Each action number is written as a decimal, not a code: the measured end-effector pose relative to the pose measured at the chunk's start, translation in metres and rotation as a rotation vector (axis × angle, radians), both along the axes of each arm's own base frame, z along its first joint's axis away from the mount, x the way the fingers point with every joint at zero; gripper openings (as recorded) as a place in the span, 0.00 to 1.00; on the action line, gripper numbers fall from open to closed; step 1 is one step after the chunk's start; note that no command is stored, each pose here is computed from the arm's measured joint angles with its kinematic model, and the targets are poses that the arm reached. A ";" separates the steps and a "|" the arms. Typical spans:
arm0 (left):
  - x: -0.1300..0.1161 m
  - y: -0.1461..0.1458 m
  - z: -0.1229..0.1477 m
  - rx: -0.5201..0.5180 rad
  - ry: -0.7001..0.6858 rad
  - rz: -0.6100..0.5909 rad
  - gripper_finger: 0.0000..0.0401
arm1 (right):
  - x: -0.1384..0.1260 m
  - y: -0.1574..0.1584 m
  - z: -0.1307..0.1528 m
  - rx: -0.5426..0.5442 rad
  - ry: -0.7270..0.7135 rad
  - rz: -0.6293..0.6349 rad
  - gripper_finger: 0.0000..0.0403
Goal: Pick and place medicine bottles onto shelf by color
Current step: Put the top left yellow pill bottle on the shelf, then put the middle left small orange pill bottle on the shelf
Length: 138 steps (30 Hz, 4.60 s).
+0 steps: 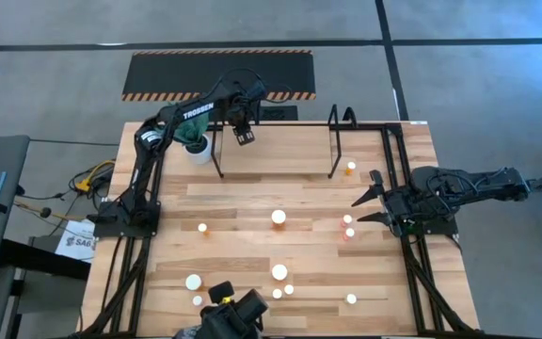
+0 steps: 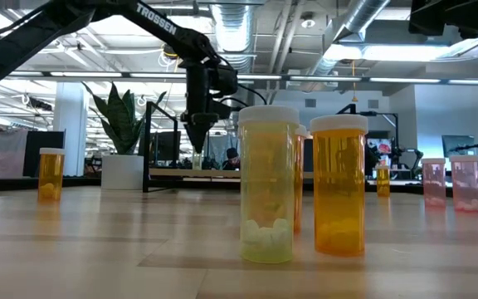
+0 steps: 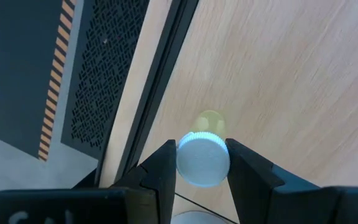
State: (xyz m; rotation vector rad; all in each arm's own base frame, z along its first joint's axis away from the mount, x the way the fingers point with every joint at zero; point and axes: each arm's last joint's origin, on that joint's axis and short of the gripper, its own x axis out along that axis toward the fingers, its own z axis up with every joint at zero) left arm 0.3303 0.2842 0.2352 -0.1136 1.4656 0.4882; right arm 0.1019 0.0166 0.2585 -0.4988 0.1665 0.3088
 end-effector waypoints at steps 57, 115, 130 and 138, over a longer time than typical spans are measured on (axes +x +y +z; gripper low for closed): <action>0.012 -0.028 0.065 -0.010 -0.077 0.063 0.49 | 0.000 0.000 0.000 0.000 0.000 0.000 0.55; -0.093 -0.349 -0.025 -0.068 -0.095 0.716 0.66 | 0.000 0.000 0.000 0.000 -0.001 0.000 0.55; -0.100 -0.343 -0.061 -0.138 -0.103 0.683 0.62 | 0.000 0.000 0.000 0.000 0.000 0.000 0.55; -0.100 -0.344 -0.063 -0.164 -0.092 0.681 0.47 | 0.000 0.000 0.000 0.000 0.000 0.000 0.55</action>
